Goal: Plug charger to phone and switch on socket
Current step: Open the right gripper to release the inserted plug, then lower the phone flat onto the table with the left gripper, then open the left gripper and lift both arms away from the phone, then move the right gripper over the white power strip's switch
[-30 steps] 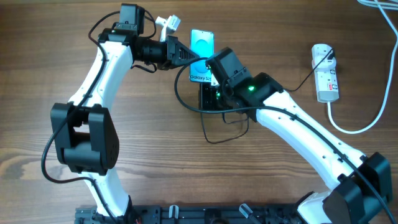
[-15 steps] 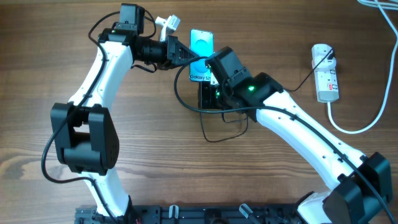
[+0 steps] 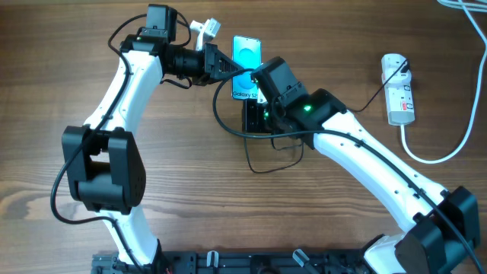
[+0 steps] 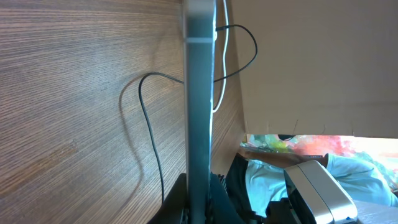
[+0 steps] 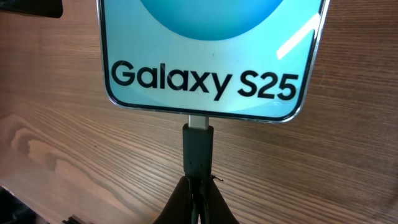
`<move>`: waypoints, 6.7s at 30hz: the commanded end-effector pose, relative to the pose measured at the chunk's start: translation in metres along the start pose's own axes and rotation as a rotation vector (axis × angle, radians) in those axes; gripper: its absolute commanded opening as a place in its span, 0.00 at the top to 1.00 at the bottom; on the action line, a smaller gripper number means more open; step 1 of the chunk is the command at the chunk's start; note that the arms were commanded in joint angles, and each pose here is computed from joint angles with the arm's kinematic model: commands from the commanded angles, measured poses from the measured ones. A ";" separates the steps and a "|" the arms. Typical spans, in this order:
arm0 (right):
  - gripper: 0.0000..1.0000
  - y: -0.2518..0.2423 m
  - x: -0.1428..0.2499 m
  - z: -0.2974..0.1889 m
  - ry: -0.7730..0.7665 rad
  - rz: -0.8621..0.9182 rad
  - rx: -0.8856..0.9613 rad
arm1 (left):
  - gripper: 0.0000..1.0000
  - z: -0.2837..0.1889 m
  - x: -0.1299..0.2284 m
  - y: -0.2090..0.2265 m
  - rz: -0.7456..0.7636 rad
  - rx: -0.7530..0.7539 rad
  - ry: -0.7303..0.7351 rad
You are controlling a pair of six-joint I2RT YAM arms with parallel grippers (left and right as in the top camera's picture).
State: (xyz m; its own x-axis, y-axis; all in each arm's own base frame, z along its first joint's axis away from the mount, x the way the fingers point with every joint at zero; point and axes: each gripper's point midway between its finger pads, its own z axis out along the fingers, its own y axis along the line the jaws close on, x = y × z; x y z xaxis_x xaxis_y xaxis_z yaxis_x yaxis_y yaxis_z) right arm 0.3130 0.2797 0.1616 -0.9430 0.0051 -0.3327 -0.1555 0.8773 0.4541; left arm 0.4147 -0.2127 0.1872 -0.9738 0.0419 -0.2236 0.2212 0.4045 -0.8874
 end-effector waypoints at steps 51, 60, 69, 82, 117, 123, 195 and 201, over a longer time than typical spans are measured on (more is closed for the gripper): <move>0.95 0.005 -0.044 -0.013 -0.167 0.025 -0.028 | 0.96 -0.009 0.006 -0.028 0.009 0.078 0.010; 0.95 0.007 -0.047 -0.014 -0.178 -0.021 -0.030 | 0.96 -0.009 0.007 -0.035 0.008 0.121 0.020; 0.74 0.011 -0.043 -0.013 -0.158 -0.027 -0.055 | 0.96 -0.009 0.007 -0.035 0.009 0.120 0.020; 0.00 0.006 -0.036 -0.012 -0.126 -0.020 -0.038 | 0.96 -0.009 0.006 -0.029 0.008 0.086 0.012; 0.00 -0.016 0.012 -0.010 0.075 0.116 0.045 | 0.93 0.056 0.052 0.139 -0.196 -0.390 0.162; 0.00 -0.017 0.013 -0.010 0.077 0.117 0.047 | 0.87 0.047 0.052 0.161 -0.186 -0.526 0.152; 0.00 -0.361 -0.099 -0.264 -0.716 0.664 0.688 | 0.00 -0.158 -0.001 -0.018 0.085 -0.827 -0.489; 0.00 -0.405 -0.077 -0.238 -0.600 0.776 0.771 | 0.00 -0.158 -0.001 -0.018 0.085 -0.827 -0.489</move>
State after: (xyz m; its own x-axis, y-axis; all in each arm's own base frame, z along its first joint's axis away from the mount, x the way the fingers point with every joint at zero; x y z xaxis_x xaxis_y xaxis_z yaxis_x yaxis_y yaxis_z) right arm 0.3823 -0.1684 0.2324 -0.4014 0.6455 -0.6498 0.7006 0.6733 0.2361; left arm 0.4030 -0.0773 0.2717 -0.7802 -0.2028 -0.5918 0.0152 0.9396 -0.3421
